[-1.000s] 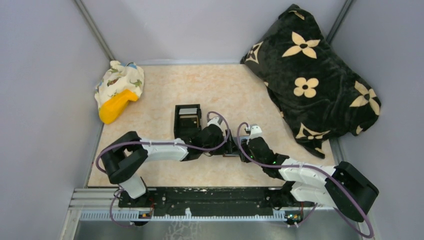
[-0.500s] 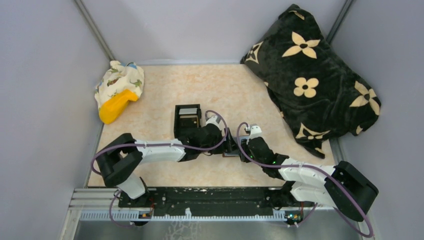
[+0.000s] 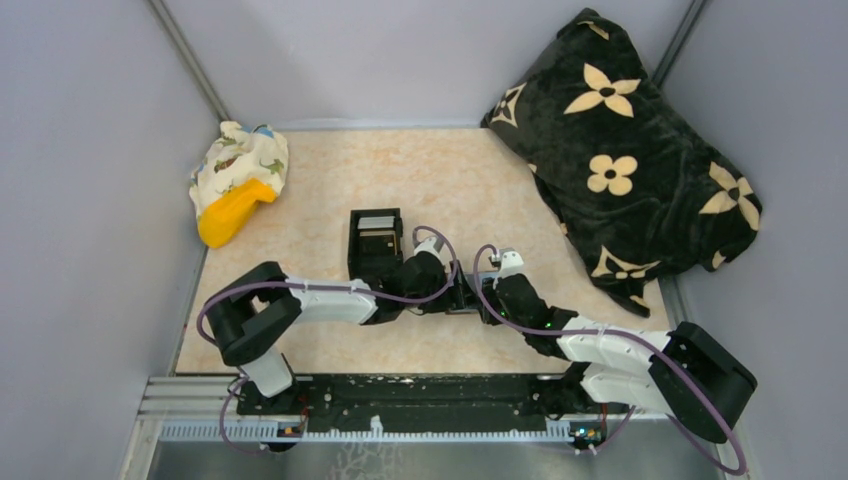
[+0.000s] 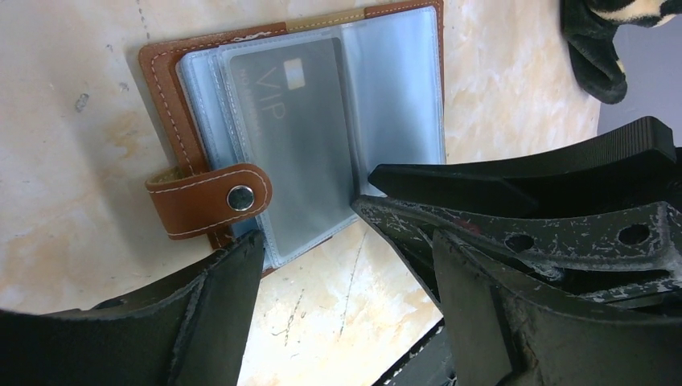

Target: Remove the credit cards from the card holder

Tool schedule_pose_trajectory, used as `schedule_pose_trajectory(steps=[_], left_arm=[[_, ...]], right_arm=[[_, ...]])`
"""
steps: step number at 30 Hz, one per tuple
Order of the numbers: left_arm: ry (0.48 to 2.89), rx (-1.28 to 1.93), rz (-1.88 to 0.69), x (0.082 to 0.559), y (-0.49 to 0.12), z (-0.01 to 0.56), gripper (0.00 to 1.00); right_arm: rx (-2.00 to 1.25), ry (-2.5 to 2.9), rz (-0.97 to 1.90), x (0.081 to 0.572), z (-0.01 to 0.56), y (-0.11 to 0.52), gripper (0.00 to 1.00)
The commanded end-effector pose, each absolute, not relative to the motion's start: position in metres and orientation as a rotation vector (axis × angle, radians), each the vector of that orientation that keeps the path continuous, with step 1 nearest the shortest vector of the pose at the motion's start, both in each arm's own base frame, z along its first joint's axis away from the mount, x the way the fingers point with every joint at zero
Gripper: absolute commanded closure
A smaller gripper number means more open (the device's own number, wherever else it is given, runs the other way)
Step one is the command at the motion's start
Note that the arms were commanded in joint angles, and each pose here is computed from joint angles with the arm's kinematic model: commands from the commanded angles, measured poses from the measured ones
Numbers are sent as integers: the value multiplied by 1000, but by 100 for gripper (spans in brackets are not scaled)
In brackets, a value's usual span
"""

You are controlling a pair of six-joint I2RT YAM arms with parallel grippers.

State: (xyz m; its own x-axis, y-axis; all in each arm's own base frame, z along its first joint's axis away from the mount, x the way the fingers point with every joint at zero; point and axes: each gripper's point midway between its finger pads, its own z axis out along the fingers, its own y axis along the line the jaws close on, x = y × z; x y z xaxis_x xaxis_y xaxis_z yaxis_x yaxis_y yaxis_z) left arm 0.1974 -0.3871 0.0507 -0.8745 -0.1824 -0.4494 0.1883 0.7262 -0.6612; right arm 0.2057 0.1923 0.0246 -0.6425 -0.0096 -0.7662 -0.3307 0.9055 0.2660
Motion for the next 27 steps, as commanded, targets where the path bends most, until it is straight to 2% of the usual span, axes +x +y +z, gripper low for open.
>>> schedule_pose_trajectory(steps=[1,22,25,27], left_arm=[[2465,15,-1007,194,-393,40,17],[2372,36,-1157,201,-418,69,18],[2355,38,-1152,204,-419,73,18],[2353,41,-1142,205,-419,74,18]], right_arm=[[-257,2247,496,200,20,193,75],[-264,2246,532,197,20,197,75],[-266,2238,547,197,24,199,70],[-255,2220,561,198,33,200,63]])
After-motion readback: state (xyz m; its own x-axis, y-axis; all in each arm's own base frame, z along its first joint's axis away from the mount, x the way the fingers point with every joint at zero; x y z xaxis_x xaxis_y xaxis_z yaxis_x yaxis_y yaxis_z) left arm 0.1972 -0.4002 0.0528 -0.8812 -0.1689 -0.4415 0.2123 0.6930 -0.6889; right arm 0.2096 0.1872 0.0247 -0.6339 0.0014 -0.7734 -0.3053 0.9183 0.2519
